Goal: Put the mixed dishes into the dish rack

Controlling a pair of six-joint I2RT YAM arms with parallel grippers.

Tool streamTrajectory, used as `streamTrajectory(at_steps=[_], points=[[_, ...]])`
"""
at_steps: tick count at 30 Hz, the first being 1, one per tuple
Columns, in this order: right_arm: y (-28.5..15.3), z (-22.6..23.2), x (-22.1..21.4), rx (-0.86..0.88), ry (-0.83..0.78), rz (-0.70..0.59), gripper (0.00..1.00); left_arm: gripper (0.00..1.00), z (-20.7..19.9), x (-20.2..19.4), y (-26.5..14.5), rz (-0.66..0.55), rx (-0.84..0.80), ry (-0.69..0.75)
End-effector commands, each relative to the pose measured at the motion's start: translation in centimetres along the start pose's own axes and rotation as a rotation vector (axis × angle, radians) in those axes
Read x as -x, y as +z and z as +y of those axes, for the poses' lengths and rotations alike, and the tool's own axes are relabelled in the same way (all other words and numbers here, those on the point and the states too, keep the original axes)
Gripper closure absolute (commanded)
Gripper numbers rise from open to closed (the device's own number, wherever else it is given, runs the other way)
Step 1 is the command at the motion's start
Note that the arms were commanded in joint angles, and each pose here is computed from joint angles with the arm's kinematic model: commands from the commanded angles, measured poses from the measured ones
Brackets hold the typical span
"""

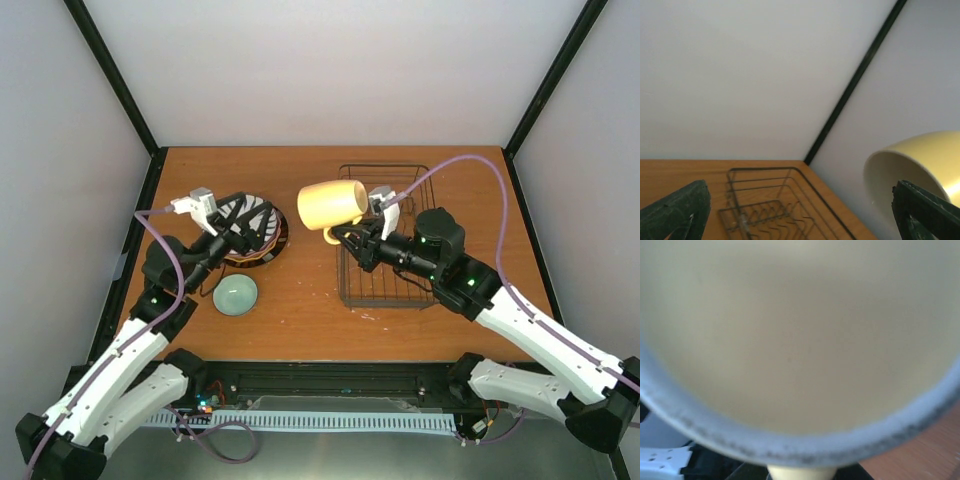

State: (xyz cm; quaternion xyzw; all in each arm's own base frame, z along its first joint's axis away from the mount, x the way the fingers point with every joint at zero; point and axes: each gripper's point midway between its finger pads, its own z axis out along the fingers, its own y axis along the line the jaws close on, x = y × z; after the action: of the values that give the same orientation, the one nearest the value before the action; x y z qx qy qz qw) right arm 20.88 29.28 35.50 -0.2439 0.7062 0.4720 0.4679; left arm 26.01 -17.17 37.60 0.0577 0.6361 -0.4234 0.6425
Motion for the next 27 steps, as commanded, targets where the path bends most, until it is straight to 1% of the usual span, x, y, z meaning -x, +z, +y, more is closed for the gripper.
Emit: streamTrajectory(at_steps=[1,4,7,9,13,20,23,27], points=[[-2.9,-4.2,1.2,-0.327,-0.051,-0.005,0.97,0.0,1.9,1.4,-1.4,-0.017,0.162,0.124],[-4.5,-8.9,-2.0,-0.591,0.006,0.11,0.97,0.0,2.9,1.2,-2.4,-0.01,0.225,0.171],[-5.3,-11.8,-6.0,-0.729,0.042,0.235,0.97,0.0,4.0,0.7,-3.1,0.014,0.287,0.201],[-5.6,-13.1,-8.1,-0.783,0.058,0.283,0.97,0.0,4.7,0.5,-3.5,0.033,0.331,0.216],[-5.6,-14.5,-10.9,-0.829,0.077,0.356,0.97,0.0,5.5,0.4,-4.2,0.053,0.387,0.244],[-5.1,-16.7,-15.6,-0.896,0.072,0.512,0.97,0.0,5.9,0.9,-5.4,0.037,0.429,0.27],[-4.4,-17.1,-17.3,-0.891,0.068,0.566,0.97,0.0,6.8,0.0,-5.8,0.085,0.471,0.265],[-3.4,-17.5,-18.8,-0.878,0.069,0.611,0.97,0.0,8.7,-0.9,-6.2,0.168,0.588,0.25]])
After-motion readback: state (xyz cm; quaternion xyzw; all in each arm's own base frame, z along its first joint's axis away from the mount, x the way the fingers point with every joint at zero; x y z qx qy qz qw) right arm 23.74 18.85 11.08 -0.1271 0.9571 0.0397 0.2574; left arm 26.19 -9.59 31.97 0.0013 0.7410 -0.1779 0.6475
